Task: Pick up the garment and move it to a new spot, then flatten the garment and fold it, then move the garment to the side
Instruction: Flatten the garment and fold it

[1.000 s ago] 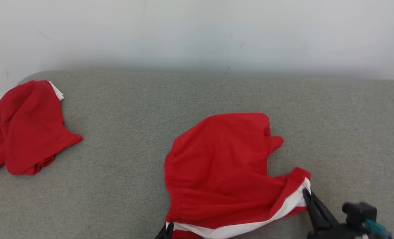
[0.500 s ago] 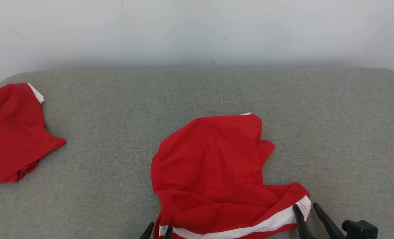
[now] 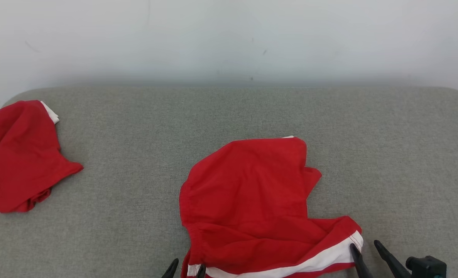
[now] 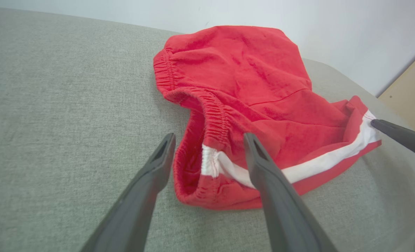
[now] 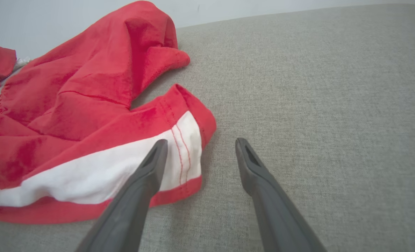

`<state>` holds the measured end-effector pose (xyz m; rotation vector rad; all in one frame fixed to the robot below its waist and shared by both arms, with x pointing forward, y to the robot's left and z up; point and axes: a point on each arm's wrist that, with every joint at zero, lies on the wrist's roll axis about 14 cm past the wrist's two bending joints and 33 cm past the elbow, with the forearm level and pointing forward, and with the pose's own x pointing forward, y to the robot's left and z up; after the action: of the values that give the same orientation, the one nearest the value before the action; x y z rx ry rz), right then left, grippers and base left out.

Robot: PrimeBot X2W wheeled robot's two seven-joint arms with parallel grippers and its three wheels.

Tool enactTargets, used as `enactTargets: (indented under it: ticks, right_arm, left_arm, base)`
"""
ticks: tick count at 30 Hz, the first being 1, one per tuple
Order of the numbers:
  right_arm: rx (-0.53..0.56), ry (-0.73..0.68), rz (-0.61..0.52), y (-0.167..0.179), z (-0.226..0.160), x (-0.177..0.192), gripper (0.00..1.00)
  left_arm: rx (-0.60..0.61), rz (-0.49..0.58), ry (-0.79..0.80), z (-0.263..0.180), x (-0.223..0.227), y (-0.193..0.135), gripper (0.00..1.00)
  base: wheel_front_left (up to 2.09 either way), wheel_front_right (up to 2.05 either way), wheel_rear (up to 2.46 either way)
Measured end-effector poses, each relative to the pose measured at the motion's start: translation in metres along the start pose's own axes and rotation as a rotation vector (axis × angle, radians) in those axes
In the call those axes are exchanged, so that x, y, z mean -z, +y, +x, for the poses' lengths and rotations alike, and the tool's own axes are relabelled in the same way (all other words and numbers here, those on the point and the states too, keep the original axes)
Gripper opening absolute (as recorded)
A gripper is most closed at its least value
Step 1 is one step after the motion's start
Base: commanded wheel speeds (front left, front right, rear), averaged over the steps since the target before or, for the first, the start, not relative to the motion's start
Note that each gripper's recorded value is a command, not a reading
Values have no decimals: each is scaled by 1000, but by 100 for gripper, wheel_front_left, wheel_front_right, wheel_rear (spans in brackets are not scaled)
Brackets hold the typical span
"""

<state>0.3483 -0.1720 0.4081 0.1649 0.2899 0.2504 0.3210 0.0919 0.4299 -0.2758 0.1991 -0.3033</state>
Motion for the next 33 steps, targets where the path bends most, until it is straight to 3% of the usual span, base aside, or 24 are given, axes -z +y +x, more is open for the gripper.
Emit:
enactTargets:
  ticks: [9, 10, 11, 12, 13, 27, 33]
  right_arm:
    - [-35, 61, 19, 6, 7, 12, 100]
    - [-37, 61, 22, 6, 8, 12, 91]
    - [-38, 61, 25, 7, 9, 12, 50]
    - [-41, 58, 26, 8, 10, 11, 0]
    - [-42, 52, 27, 8, 10, 9, 0]
    - [-64, -34, 54, 26, -1, -6, 0]
    - [-63, -145, 80, 28, 3, -40, 0]
  left_arm:
    - [14, 14, -11, -2, -3, -6, 100]
    - [21, 12, -1, -2, 0, -8, 100]
    - [35, 14, 17, -3, 6, -12, 100]
    - [50, 16, 39, -4, 12, -15, 60]
    - [64, 20, 55, -5, 17, -18, 0]
    - [55, 4, -8, 2, -4, -13, 0]
    - [47, 15, -100, 8, -34, -8, 0]
  base:
    - [0, 0, 0]
    - [0, 0, 0]
    - [0, 0, 0]
    - [0, 0, 0]
    - [0, 0, 0]
    - [0, 0, 0]
    - [0, 0, 0]
